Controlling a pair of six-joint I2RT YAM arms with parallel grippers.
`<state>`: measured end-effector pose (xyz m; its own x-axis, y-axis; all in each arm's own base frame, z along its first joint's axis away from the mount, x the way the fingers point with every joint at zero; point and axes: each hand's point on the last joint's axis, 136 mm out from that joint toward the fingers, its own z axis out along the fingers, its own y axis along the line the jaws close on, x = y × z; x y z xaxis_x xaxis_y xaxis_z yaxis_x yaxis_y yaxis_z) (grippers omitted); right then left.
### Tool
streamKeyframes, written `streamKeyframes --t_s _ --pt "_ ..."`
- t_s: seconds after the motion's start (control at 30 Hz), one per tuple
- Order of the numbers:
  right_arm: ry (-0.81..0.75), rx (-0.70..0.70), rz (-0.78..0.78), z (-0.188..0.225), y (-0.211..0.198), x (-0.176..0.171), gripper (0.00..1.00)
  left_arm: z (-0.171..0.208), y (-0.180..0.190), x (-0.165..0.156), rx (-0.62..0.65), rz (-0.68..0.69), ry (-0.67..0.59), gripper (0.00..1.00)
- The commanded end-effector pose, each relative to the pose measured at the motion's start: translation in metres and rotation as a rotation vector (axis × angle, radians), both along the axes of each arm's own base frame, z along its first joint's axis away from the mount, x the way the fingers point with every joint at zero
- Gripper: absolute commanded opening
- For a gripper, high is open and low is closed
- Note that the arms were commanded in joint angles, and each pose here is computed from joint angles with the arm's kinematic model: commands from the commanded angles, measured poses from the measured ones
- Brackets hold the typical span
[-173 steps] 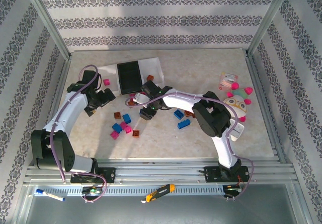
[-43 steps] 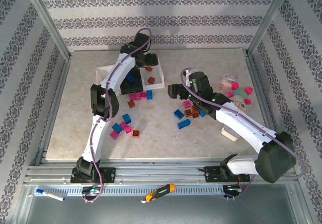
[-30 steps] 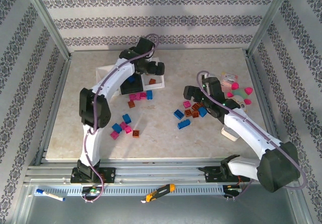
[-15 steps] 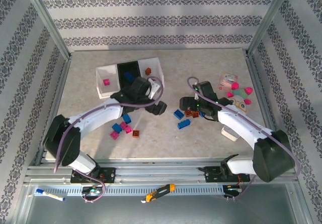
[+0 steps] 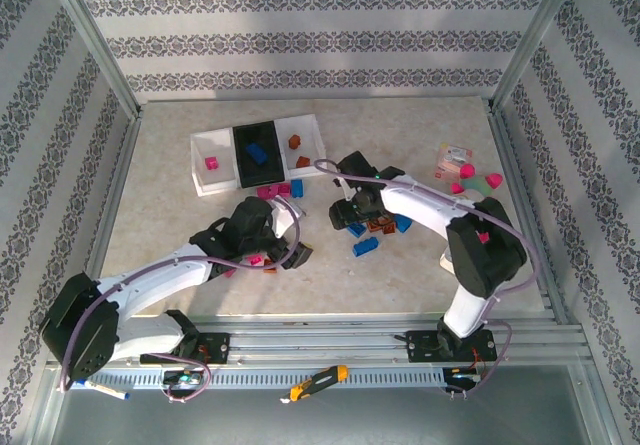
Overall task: Sort the legos into containers by color
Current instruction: Pick up the lego from the center of the table.
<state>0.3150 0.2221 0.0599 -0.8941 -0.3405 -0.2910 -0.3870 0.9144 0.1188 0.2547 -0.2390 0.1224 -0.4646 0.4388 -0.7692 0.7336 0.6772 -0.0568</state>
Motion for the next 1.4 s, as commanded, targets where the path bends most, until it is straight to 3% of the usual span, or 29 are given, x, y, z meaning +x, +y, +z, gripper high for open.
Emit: streamKeyframes --t_s 0.0,0.4,0.67,0.83,1.03,1.2,1.37 --pt "0.019 -0.104 0.065 -0.007 -0.003 -0.001 0.66 0.016 -0.009 -0.002 -0.045 -0.055 -0.088 0.99" --pt "0.067 -0.274 0.120 -0.041 -0.008 0.003 0.60 0.011 -0.004 -0.014 -0.048 -0.088 -0.102 0.99" --pt "0.048 -0.255 0.089 -0.032 -0.006 0.002 0.32 0.012 0.000 -0.014 -0.056 -0.060 -0.108 0.99" --pt "-0.015 -0.165 0.067 -0.003 0.013 0.013 0.26 0.015 0.011 -0.010 -0.102 0.042 -0.108 0.99" --pt "-0.176 0.068 0.052 0.049 0.070 0.044 0.22 0.018 0.036 -0.011 -0.109 0.175 -0.111 0.99" --pt "-0.362 0.257 0.000 0.096 0.126 0.087 0.20 0.030 0.061 -0.012 -0.140 0.270 -0.170 0.99" --pt "-0.469 0.337 -0.091 0.117 0.159 0.134 0.18 0.042 0.086 -0.010 -0.158 0.392 -0.184 0.99"
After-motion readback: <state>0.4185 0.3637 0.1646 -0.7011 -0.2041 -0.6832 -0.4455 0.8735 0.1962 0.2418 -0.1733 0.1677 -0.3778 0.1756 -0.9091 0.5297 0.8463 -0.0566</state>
